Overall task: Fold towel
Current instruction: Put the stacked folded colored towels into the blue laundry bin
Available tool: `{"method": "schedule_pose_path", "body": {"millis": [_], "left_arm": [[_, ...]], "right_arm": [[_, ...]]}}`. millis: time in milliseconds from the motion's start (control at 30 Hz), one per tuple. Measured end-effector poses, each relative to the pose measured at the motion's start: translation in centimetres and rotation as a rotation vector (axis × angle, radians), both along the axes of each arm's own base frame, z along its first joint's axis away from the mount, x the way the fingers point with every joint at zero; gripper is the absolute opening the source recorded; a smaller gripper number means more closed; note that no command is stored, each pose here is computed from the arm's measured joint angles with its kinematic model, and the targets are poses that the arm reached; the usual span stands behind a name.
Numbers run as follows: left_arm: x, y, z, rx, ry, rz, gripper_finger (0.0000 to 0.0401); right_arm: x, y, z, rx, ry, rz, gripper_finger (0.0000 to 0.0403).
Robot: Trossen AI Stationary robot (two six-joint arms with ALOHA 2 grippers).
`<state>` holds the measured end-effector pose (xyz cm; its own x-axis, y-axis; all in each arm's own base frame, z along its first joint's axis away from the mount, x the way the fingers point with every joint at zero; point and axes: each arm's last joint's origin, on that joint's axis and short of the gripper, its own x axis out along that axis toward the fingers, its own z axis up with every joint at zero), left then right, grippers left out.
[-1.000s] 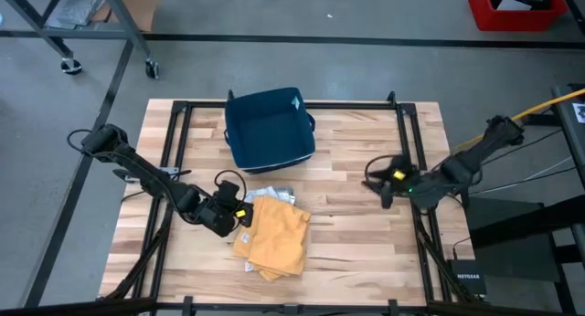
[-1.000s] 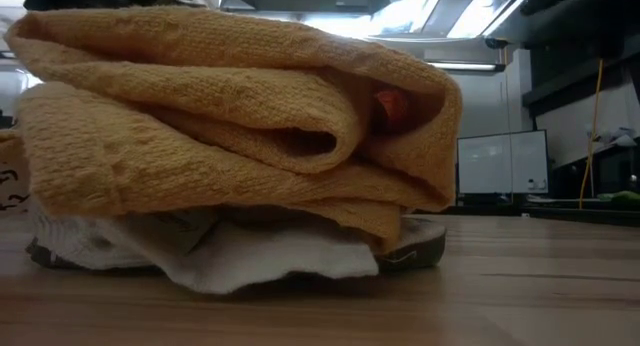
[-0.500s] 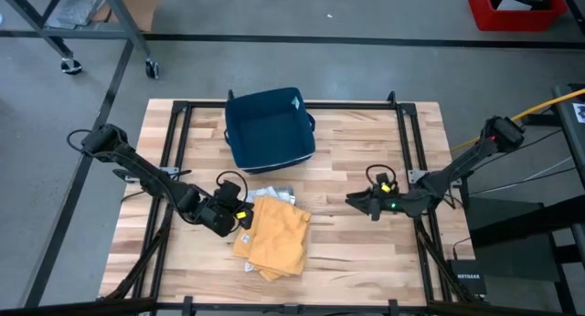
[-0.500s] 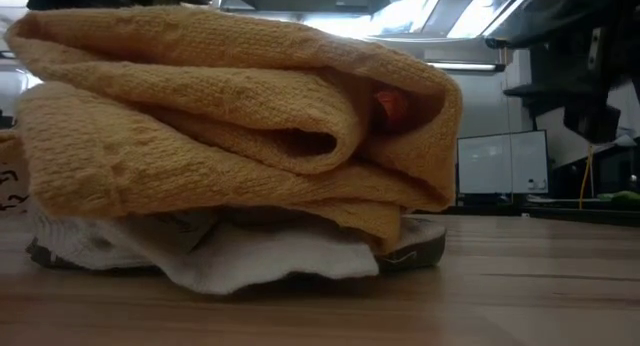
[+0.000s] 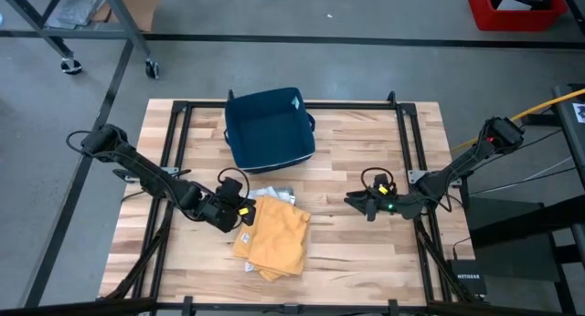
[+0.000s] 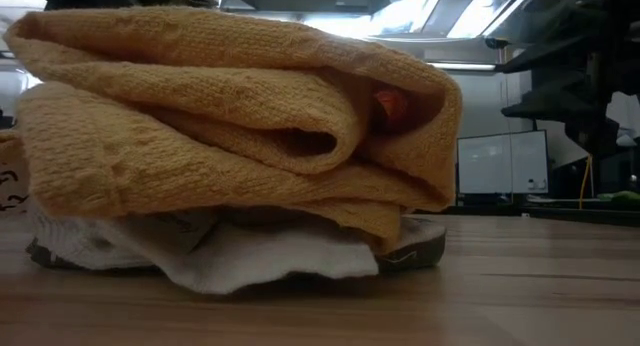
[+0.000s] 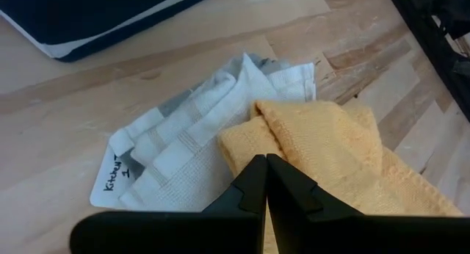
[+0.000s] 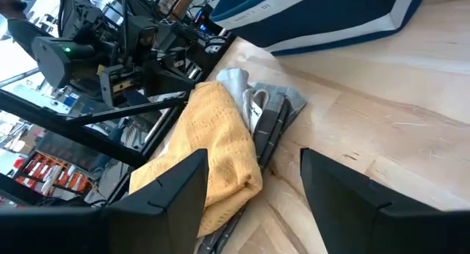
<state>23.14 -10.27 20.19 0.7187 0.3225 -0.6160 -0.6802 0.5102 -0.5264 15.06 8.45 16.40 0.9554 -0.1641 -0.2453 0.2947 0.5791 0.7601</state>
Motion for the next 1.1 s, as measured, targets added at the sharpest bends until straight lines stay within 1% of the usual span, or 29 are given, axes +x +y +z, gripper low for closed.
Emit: {"method": "schedule_pose_path", "body": {"millis": [100, 167, 233, 300, 400, 500, 633, 700, 933, 1000, 1100], "left_arm": [[0.0, 0.0, 0.0, 0.006, 0.004, -0.007, 0.0004], [0.0, -0.1, 0.0, 0.01, 0.021, -0.037, 0.0004], [0.0, -0.2, -0.1, -0.01, 0.041, -0.073, 0.0004], [0.0, -0.3, -0.2, -0.037, 0.06, -0.099, 0.0004], [-0.2, -0.3, -0.4, -0.041, 0.096, -0.113, 0.0004], [-0.3, -0.2, -0.7, -0.056, 0.113, -0.095, 0.0004], [-0.6, 0.0, -1.4, -0.153, 0.118, -0.042, 0.0004], [-0.7, 0.0, -1.5, -0.166, 0.122, -0.03, 0.0004], [-0.6, 0.0, -1.5, -0.096, 0.153, -0.102, 0.0005], [-0.7, 0.0, -1.7, -0.09, 0.169, -0.098, 0.0015], [-0.5, -0.1, -2.5, -0.117, 0.208, -0.09, 0.0052]], "right_arm": [[0.0, -0.1, 0.0, -0.006, -0.002, -0.016, 0.0221], [0.0, -0.1, 0.0, -0.01, -0.005, -0.031, 0.0221], [0.0, -0.1, 0.0, 0.02, -0.007, -0.025, 0.0221], [0.0, 0.0, 0.0, 0.058, -0.005, 0.0, 0.0221], [0.0, 0.2, -0.1, 0.075, 0.01, 0.059, 0.0221], [0.0, 0.3, -0.1, 0.082, 0.019, 0.096, 0.0221], [0.0, 0.4, -0.1, 0.069, 0.03, 0.141, 0.0221], [0.0, 0.5, -0.1, 0.059, 0.033, 0.151, 0.0221], [0.0, 0.4, -0.1, 0.041, 0.033, 0.145, 0.0221], [0.0, 0.4, -0.1, 0.042, 0.033, 0.148, 0.0221], [0.0, 0.5, -0.1, 0.046, 0.036, 0.161, 0.0221]]}}
